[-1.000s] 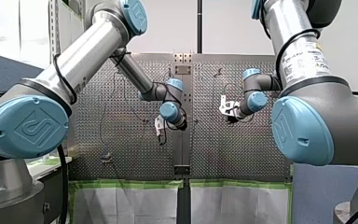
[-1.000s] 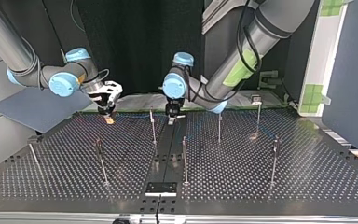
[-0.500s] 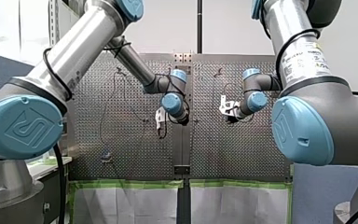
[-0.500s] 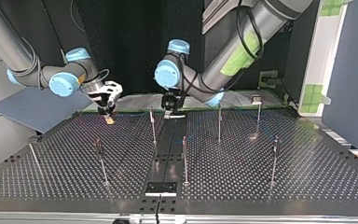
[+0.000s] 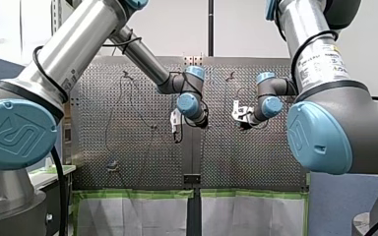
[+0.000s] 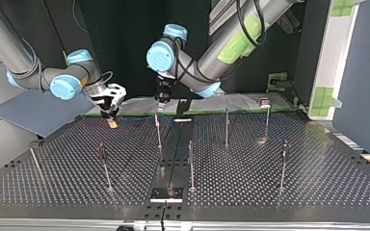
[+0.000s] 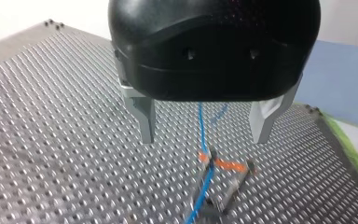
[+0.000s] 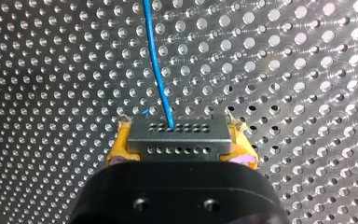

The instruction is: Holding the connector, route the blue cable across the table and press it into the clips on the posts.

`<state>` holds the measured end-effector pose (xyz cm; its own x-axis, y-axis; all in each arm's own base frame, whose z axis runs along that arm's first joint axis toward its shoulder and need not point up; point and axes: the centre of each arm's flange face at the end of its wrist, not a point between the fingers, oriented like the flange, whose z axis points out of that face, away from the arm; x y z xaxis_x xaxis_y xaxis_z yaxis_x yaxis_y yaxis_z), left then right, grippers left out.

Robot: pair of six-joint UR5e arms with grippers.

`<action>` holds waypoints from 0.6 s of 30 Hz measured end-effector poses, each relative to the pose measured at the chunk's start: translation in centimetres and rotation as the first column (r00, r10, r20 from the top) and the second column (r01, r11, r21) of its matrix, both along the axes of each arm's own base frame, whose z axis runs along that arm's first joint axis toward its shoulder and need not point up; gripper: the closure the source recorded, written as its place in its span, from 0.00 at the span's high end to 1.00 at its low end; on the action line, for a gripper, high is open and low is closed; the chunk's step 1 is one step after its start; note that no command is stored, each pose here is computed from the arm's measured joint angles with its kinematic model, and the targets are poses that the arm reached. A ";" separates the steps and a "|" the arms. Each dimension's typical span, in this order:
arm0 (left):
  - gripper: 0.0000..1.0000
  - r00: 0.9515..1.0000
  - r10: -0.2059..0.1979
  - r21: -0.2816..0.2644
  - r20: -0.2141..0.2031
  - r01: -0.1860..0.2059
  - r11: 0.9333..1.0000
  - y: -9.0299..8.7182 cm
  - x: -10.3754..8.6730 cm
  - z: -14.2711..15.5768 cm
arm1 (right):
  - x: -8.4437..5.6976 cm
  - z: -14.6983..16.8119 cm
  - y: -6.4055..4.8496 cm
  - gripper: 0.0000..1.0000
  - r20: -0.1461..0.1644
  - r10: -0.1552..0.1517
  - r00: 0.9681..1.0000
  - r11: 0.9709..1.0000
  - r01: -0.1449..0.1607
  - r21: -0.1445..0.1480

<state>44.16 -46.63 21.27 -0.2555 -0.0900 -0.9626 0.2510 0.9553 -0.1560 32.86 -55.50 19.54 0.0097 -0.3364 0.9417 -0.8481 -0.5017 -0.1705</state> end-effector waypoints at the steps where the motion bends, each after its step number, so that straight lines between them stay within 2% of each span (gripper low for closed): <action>1: 1.00 1.000 0.000 -0.011 0.006 0.000 1.000 -0.4 -0.2 0.1 | -0.1 0.0 -0.1 0.00 0.001 -0.002 1.000 1.000 0.002 0.001; 5: 1.00 0.999 -0.008 -0.060 0.033 0.010 0.998 -2.4 -1.2 0.6 | -0.6 0.0 -0.3 0.00 0.001 -0.010 1.000 1.000 0.010 0.003; 9: 1.00 0.998 -0.032 -0.082 0.045 0.035 0.996 -4.4 -2.1 1.0 | -1.2 0.0 -0.6 0.00 -0.001 -0.020 1.000 1.000 0.020 0.010; 13: 1.00 0.999 -0.042 -0.073 0.028 0.044 0.996 -5.6 -2.1 0.4 | -1.7 0.0 -0.8 0.00 -0.002 -0.029 1.000 1.000 0.029 0.013; 18: 1.00 1.000 -0.028 -0.044 -0.012 0.027 0.999 -6.3 -1.1 -1.3 | -2.2 0.0 -1.0 0.00 -0.004 -0.036 0.999 0.999 0.036 0.013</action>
<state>43.10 -52.93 20.00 -0.2704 -0.1248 -0.9546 0.2748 0.9403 -0.2008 30.70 -56.52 19.52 0.0007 -0.3491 0.9371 -0.8661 -0.4687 -0.1740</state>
